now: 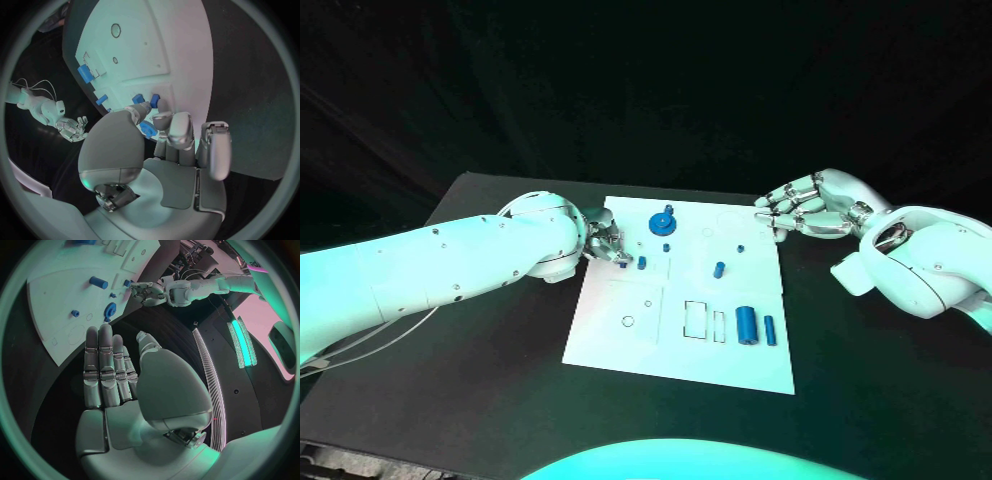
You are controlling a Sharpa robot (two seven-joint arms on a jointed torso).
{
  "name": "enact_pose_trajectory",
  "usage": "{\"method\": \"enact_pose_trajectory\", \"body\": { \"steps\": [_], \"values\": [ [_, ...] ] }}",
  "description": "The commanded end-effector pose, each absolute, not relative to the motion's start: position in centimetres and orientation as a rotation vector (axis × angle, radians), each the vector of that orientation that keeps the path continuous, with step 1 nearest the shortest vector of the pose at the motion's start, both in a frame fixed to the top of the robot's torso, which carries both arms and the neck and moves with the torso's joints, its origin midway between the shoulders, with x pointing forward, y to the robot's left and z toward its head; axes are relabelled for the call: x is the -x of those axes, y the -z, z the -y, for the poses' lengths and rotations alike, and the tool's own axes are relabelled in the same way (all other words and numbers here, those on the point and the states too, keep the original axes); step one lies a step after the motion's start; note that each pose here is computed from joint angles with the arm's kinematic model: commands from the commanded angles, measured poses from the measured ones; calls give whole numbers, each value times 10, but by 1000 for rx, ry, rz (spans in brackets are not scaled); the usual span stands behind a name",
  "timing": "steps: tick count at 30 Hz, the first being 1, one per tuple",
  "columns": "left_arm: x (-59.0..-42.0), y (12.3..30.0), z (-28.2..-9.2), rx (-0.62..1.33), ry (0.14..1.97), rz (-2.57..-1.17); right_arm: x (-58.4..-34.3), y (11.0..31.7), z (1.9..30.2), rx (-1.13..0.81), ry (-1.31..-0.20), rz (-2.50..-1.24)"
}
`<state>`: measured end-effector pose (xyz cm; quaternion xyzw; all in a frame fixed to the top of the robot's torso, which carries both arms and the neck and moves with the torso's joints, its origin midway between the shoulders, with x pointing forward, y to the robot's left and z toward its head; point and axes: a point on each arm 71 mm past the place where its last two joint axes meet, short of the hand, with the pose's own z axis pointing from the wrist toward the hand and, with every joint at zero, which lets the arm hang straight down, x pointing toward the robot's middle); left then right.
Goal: Assemble the parts on the task board
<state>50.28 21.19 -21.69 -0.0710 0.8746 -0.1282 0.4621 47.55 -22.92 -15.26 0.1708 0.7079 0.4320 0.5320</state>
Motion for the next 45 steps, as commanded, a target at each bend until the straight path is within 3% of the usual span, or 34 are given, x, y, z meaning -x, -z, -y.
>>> {"method": "enact_pose_trajectory", "body": {
  "steps": [1, 27, 45],
  "values": [
    [-502, 220, -212, 195, 302, -2175, -475, 152, 228, -401, -1040, -1689],
    [-505, 217, -219, 301, 345, -2103, -476, 153, 229, -401, -1039, -1687],
    [-515, 191, -220, 497, 742, -1748, -477, 153, 230, -403, -1034, -1685]
  ]
}}
